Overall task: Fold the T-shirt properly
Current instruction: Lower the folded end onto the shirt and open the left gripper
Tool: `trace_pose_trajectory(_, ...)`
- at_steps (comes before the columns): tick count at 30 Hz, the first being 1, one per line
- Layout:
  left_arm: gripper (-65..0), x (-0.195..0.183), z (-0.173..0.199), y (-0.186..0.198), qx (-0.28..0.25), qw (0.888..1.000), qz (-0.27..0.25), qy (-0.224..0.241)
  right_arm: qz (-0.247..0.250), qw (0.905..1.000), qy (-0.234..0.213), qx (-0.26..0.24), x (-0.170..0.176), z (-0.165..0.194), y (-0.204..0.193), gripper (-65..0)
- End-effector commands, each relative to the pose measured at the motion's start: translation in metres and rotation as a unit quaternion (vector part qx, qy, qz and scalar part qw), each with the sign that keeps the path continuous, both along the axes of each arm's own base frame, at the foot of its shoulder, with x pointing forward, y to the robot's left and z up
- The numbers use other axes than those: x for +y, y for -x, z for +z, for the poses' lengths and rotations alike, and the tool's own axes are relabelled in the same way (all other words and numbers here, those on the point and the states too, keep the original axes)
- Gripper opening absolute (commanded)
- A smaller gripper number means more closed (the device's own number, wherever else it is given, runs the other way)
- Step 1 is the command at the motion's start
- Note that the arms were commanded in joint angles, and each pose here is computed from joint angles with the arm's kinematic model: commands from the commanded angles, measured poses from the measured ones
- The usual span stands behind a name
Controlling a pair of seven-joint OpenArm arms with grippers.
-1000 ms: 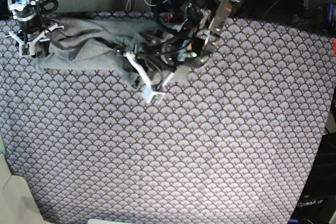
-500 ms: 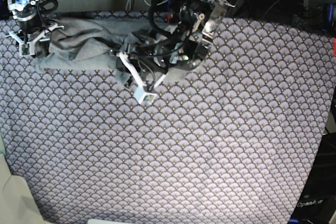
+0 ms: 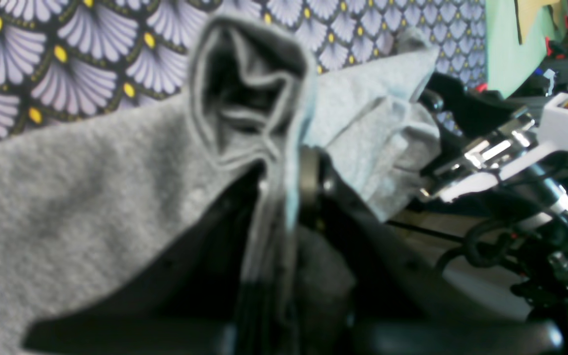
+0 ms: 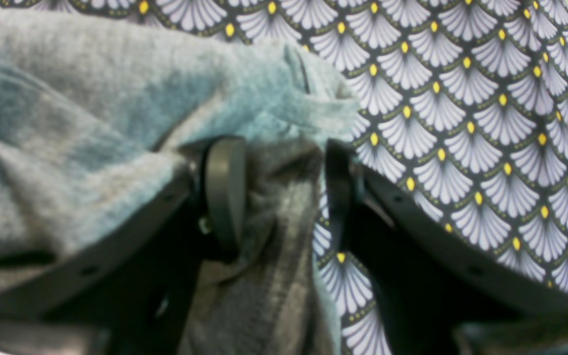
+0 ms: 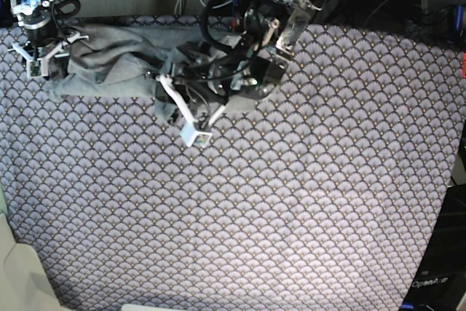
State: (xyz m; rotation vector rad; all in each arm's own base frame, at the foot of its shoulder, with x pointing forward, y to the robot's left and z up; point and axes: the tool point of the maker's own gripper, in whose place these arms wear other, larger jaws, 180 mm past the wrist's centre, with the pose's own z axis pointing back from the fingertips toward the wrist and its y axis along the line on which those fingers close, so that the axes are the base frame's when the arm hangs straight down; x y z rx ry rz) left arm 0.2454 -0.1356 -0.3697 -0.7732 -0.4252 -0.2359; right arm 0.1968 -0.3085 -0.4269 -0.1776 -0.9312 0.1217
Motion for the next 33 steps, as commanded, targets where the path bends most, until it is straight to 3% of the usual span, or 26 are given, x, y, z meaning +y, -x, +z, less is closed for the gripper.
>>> trace_pose_trajectory(1, -65.0, -0.008, 0.016, -0.008, -0.017, 1.000, 0.000, 0.021, 0.005, 0.9999, 0.006, -0.009, -0.003, 0.007, -0.002, -38.1)
trace_pose_trajectory(6, -65.0, -0.008, 0.016, -0.007, -0.016, 1.000, -0.002, 0.024, 0.005, 1.0000, 0.006, -0.004, -0.003, 0.005, 0.002, -38.1)
trace_pose_trajectory(7, -62.6, -0.009, 0.018, -0.007, -0.018, 1.000, -0.004, 0.025, 0.005, 1.0000, 0.005, -0.004, -0.002, 0.005, 0.002, -38.1)
trace_pose_trajectory(14, -27.8, -0.009, 0.039, -0.008, -0.049, 0.998, -0.006, 0.041, 0.005, 1.0000, 0.006, -0.002, -0.003, 0.004, 0.004, -38.1)
trace_pose_trajectory(17, -21.3, -0.018, 0.060, -0.003, -0.093, 0.993, -0.040, 0.061, 0.005, 1.0000, 0.005, -0.002, -0.002, 0.004, 0.004, -38.1)
trace_pose_trajectory(23, -21.0, -0.007, 0.088, -0.014, -0.137, 0.987, -0.027, 0.079, 0.005, 1.0000, 0.005, -0.002, -0.002, 0.004, 0.004, -38.1)
trace_pose_trajectory(27, -22.8, 0.027, 0.072, -0.023, -0.127, 0.990, 0.013, 0.054, 0.005, 1.0000, 0.005, -0.002, -0.002, 0.004, 0.004, -38.1)
trace_pose_trajectory(29, -31.4, 0.059, 0.052, -0.034, -0.112, 0.992, 0.047, 0.026, 0.005, 1.0000, 0.005, -0.004, -0.002, 0.005, 0.002, -38.1)
trace_pose_trajectory(33, -55.0, 0.099, 0.008, -0.041, -0.059, 0.994, 0.086, -0.013, 0.006, 0.9999, 0.008, -0.008, -0.003, 0.007, 0.000, -38.1)
